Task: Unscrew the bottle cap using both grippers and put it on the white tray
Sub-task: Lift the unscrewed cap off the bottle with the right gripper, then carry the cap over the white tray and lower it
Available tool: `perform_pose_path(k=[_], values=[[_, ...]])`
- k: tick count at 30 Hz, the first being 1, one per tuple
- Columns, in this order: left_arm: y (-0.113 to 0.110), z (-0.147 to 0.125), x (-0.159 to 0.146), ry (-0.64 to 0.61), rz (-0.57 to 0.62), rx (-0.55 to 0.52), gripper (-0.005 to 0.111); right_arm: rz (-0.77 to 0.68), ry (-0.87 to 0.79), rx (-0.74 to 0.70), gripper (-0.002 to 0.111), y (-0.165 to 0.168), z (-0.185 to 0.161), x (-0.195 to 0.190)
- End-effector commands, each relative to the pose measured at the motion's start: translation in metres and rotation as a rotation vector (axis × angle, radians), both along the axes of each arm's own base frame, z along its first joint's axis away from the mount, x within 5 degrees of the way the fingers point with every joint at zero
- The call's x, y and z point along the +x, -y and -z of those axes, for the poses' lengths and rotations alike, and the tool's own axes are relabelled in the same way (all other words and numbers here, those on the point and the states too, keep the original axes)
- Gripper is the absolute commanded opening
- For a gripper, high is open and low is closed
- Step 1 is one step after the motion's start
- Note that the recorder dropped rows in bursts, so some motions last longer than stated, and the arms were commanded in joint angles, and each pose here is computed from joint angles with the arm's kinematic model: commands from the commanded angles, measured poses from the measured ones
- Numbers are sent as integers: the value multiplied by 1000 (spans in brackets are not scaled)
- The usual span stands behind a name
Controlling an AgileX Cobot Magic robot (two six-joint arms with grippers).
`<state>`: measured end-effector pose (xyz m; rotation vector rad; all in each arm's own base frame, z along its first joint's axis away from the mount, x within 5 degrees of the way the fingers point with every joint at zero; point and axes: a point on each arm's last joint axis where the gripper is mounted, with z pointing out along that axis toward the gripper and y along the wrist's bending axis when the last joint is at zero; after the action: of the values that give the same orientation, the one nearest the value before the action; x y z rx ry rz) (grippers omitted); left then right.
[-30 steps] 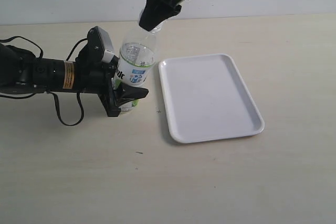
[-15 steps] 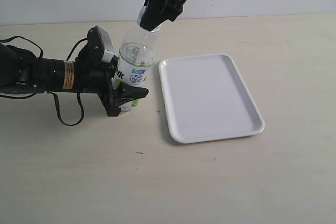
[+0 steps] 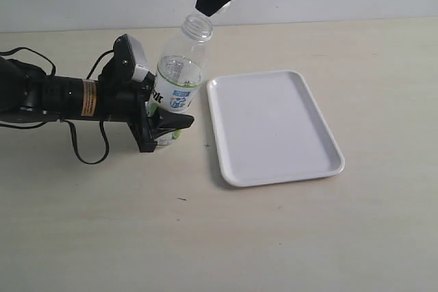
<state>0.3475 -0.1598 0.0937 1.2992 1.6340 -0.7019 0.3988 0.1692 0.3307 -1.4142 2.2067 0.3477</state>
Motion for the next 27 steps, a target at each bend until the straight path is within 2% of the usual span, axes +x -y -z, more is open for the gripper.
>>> perform_pose_path(k=[1,4,10,17,22,27], values=[[-4,-10,3,13,-9,-88,0,278,-54,42,0,29,-14,5],[-8,-13,5,14,-22,-128,0,541,-135,72,0,51,-12,12],[-9,-16,6,17,-27,-162,0,707,-246,60,0,54,19,27],[-10,-16,7,20,-32,-159,0,790,-408,41,0,47,72,42],[-10,-16,7,19,-38,-162,0,777,-494,-83,0,52,108,24],[-10,-17,9,19,-54,-174,0,815,-557,-122,0,55,141,15]])
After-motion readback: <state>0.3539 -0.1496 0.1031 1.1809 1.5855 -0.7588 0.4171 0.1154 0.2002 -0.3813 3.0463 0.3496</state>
